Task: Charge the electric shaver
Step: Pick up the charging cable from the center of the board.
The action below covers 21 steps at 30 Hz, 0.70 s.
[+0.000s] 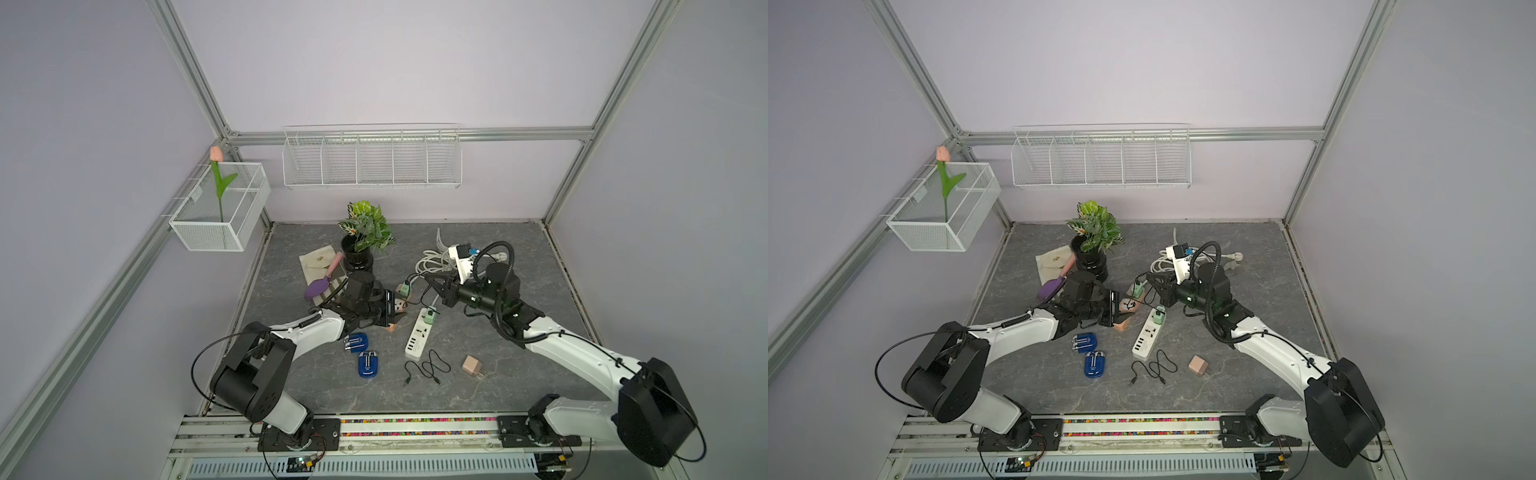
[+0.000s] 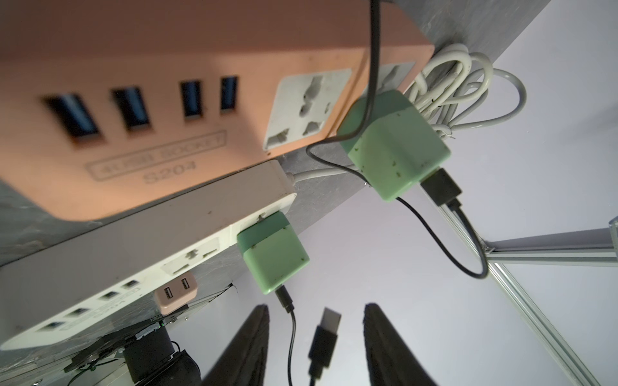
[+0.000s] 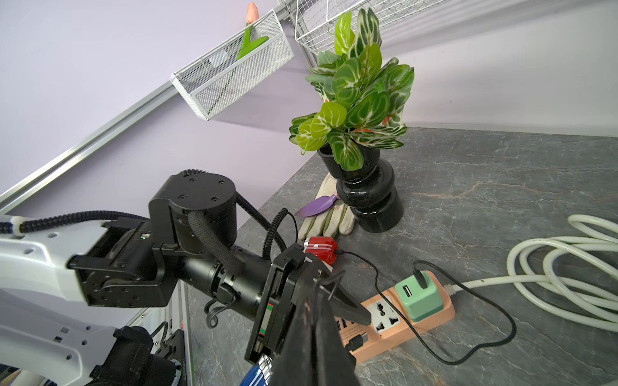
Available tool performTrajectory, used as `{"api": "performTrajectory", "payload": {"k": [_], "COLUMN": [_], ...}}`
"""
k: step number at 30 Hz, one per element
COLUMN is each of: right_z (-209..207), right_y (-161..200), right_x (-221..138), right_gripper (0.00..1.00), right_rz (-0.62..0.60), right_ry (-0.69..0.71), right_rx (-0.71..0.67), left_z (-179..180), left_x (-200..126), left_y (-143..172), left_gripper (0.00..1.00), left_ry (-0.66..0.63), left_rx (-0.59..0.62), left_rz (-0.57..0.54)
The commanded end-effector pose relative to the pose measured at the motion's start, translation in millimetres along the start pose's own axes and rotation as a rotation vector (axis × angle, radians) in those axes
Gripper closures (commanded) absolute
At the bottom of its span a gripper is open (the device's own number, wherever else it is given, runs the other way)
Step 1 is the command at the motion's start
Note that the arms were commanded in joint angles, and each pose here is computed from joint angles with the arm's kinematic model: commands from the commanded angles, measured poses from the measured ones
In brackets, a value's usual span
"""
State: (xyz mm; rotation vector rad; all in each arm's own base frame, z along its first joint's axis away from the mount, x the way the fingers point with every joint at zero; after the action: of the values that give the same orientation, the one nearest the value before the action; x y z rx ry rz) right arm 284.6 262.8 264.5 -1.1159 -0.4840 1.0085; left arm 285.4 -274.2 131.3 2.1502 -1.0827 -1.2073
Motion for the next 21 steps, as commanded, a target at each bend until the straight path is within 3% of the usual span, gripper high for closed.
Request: {"api": "performTrajectory", "payload": {"k": [1,3,9,13,15,17,21], "right_z": [4,3,-1,-4,-5,-6,-5], "right_y": [-5,-3,-3,-5,-5,-5,-2], "right_x": [-6,-7,-9,-13,-15,-19,-28], "right_gripper": [0.93,0.93,0.94,0.93,0.92,0.86,0.57], "right_rz": [-0.034,-0.035,-0.046,-0.059,-0.060,-0.053,-0.030], "right_ry": [-0.030,-0.030,-0.020,-0.005,0.002,0.010,0.044], "right_rx": [0.004,0.012,0.026,0.036,0.043,0.056,0.129], "left_z": [-14,-14,-13,-11,-11,-15,-33], "left_x": [6,9,7,4,-1,-9,-38], "left_y": [21,23,24,21,20,18,16], "left_gripper": [0.50,0.51,0.70,0.95,1.00,1.00,1.00], "left_ry": [0.008,0.009,0.028,0.040,0.058,0.085,0.141], "left_rx": [-0.198,-0.195,-0.204,-0.209,-0.210,-0.199,-0.122], "left_rz": [0.084,0.093,0.098,0.080,0.060,0.026,-0.092]}}
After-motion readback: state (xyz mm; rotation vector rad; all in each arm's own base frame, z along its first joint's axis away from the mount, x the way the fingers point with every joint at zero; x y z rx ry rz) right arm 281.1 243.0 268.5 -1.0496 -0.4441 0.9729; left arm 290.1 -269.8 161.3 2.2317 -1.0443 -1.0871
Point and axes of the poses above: each gripper's point midway between its finger pads, its own x axis out along the fingers, its own z axis along the line the jaws close on, y = z × x, the point moved 3 cm from there along -x, back along the fingers, and after that the axes turned 6 degrees about -x, right-handed, at the moved point
